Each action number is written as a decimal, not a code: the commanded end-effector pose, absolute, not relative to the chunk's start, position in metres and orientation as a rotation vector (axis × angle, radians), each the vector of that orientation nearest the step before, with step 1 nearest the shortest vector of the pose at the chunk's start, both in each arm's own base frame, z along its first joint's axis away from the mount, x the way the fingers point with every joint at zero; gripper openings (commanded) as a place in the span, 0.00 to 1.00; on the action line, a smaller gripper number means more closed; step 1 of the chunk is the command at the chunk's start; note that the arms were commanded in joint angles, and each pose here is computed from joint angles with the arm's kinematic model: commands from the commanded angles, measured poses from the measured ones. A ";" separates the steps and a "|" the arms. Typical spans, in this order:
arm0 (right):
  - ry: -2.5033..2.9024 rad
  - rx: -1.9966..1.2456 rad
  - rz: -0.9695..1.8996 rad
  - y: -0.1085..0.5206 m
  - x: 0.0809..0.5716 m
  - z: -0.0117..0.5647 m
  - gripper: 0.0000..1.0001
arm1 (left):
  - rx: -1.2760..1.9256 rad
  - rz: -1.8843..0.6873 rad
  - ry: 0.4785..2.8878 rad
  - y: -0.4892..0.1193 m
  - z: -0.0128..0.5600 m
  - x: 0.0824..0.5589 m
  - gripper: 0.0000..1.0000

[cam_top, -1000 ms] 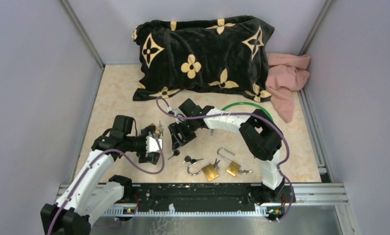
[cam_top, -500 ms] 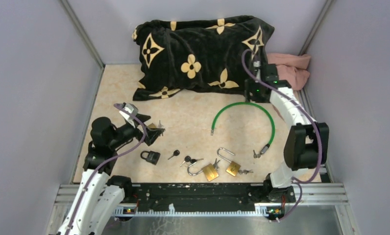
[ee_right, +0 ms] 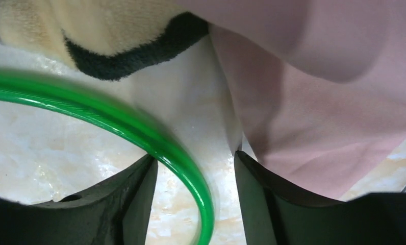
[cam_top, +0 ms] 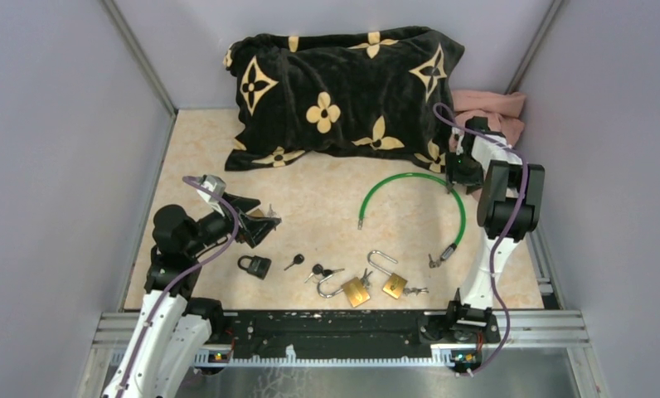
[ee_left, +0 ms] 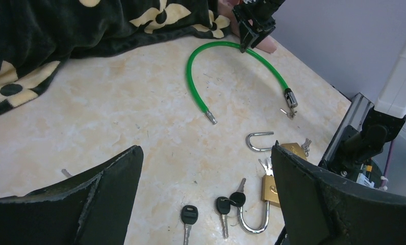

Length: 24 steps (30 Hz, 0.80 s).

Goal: Lock with the key
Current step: Pick up the lock from the center of the board.

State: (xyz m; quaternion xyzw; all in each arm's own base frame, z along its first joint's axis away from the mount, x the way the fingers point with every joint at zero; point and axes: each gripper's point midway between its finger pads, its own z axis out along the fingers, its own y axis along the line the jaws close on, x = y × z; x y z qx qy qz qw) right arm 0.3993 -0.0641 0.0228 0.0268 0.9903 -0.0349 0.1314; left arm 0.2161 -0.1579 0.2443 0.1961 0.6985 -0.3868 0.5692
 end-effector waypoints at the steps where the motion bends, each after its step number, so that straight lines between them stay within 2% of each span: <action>1: 2.938 -0.045 -0.047 -0.057 0.395 0.006 0.50 | 0.467 -0.927 1.604 -0.159 0.251 0.216 0.99; 7: 2.934 -0.313 -0.029 -0.042 0.386 -0.001 0.02 | 0.468 -0.910 1.593 -0.157 0.252 0.219 0.99; 11: 2.814 -0.527 -0.214 -0.038 0.397 0.019 0.00 | 0.470 -0.923 1.600 -0.157 0.249 0.218 0.97; 14: 2.682 -0.510 -0.293 -0.041 0.414 0.050 0.00 | 0.508 -0.937 1.597 -0.160 0.247 0.215 0.95; 19: 2.384 -0.582 -0.327 -0.007 0.433 0.116 0.00 | 0.658 -1.005 1.562 -0.172 0.246 0.204 0.89; 24: 2.075 -0.738 -0.336 0.046 0.422 0.172 0.00 | 0.806 -0.944 1.550 -0.179 0.236 0.217 0.87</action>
